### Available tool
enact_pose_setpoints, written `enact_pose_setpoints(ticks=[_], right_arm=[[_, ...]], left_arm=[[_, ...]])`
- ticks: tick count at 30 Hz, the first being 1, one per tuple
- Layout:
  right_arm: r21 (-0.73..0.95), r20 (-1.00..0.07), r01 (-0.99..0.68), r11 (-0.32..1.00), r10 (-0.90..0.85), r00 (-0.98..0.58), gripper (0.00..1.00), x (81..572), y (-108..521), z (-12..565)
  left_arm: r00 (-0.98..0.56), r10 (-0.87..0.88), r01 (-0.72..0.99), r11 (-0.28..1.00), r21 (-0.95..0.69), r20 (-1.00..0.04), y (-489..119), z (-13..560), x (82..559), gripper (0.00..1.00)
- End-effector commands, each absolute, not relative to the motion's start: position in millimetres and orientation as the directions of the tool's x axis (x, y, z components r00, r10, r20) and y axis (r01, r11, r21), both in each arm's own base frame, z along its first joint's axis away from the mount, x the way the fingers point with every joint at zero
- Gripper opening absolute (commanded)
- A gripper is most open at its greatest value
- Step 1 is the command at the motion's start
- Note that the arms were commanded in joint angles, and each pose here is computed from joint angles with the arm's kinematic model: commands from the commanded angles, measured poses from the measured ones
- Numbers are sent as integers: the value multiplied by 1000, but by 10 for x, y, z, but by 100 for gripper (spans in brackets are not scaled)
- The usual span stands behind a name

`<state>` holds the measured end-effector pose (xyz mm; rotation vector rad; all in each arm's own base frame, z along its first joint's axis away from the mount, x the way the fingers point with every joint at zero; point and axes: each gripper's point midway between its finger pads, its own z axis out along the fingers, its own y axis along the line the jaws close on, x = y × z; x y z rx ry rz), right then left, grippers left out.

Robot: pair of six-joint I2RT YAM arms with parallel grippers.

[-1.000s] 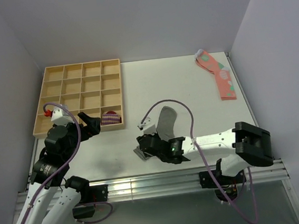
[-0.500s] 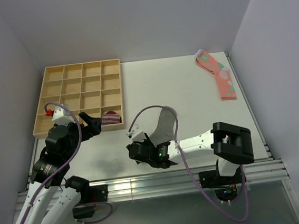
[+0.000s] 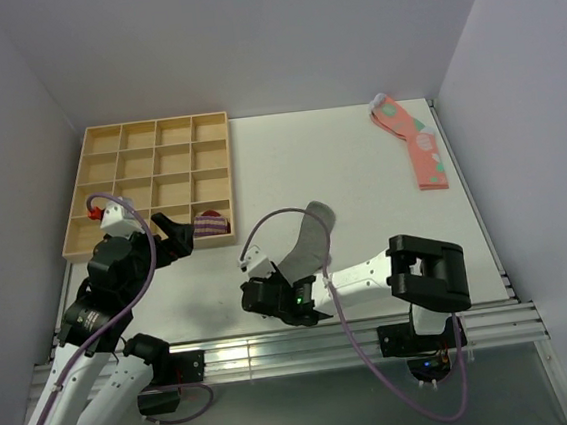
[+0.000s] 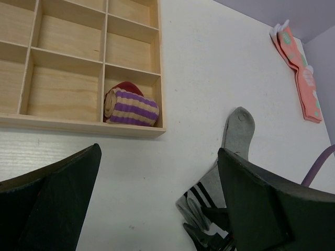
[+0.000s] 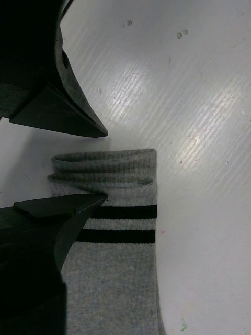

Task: Roll the socks
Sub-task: Roll the sock at the center of the board.

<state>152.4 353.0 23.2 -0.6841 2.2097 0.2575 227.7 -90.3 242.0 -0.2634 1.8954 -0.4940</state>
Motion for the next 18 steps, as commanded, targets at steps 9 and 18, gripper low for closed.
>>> enact_pose_setpoints(ticks=[9,18], right_arm=[[-80,-762,-505,859,-379,-525,51,1503,3641,191],[-69,-774,-454,888,-335,-537,39,1520,3435,138]], left_arm=[[-350,-403,64,890,-451,-846,-916,2500,2306,100],[-361,-398,62,892,-448,-843,-937,2472,2312,100]])
